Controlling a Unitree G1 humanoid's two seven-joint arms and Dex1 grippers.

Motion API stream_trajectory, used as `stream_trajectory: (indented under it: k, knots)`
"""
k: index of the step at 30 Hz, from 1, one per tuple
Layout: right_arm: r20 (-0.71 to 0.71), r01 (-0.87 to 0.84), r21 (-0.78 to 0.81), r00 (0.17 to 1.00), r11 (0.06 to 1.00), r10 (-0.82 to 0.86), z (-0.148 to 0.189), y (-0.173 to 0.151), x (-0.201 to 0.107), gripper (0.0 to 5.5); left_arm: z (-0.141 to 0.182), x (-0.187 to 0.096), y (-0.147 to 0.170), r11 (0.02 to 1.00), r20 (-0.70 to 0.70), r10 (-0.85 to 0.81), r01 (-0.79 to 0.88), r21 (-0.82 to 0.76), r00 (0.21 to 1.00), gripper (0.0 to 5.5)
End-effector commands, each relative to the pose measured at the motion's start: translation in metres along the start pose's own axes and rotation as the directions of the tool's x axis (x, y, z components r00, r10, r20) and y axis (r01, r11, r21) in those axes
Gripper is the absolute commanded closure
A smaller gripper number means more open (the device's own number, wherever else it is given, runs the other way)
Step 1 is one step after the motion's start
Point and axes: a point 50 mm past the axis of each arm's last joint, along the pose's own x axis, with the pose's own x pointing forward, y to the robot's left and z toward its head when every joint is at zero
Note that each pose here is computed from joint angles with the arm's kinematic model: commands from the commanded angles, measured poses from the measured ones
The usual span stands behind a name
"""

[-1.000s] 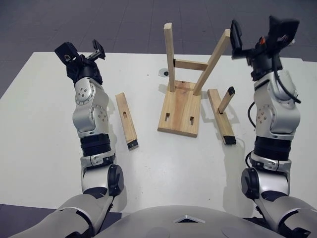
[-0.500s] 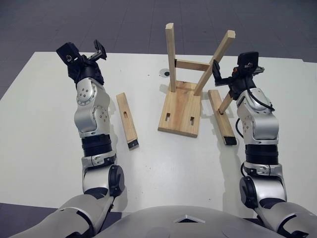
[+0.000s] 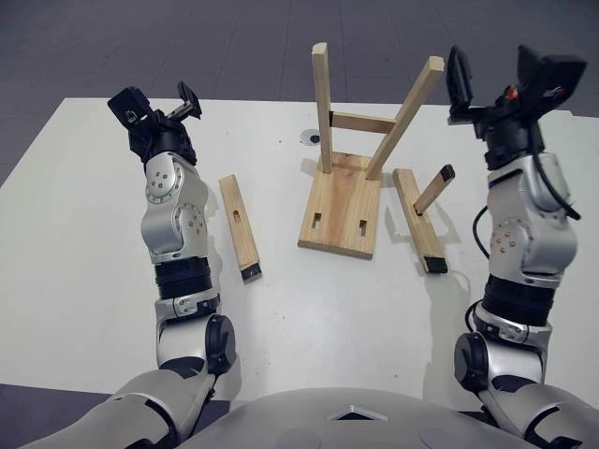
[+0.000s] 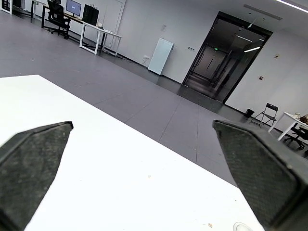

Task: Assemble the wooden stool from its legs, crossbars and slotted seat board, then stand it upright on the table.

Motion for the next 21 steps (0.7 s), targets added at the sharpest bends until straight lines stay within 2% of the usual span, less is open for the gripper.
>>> stream_trajectory:
  k: [1, 5, 9, 13, 18, 21]
  knots:
    - [-0.194, -0.044, -0.01, 0.98, 0.999, 0.041, -0.027, 0.006, -0.036, 0.12, -0.001, -0.006, 0.005, 1.0, 0.003, 0.024, -0.024, 0.013, 1.0, 0.1]
    - [-0.368, -0.054, -0.014, 0.929, 0.998, 0.045, -0.052, 0.006, -0.074, 0.12, -0.004, -0.012, 0.008, 0.999, -0.008, 0.032, -0.032, 0.021, 0.999, 0.1]
    - [-0.556, -0.074, -0.106, 0.831, 0.992, 0.003, -0.08, 0.001, -0.095, 0.12, -0.006, -0.016, 0.012, 0.999, -0.02, 0.04, -0.039, 0.034, 0.999, 0.1]
    - [-0.666, -0.099, -0.086, 0.746, 0.991, 0.016, -0.093, 0.005, -0.096, 0.12, -0.01, -0.018, 0.012, 0.999, -0.047, 0.039, -0.037, 0.038, 0.998, 0.1]
    - [-0.8, -0.052, -0.033, 0.6, 0.998, 0.005, -0.106, 0.003, -0.095, 0.12, -0.014, -0.02, 0.009, 0.999, -0.119, 0.033, -0.031, 0.016, 0.992, 0.1]
    - [-0.85, -0.011, -0.006, 0.527, 1.0, 0.001, -0.108, -0.001, -0.095, 0.54, -0.013, -0.02, 0.008, 0.999, -0.137, 0.03, -0.028, 0.022, 0.99, 0.1]
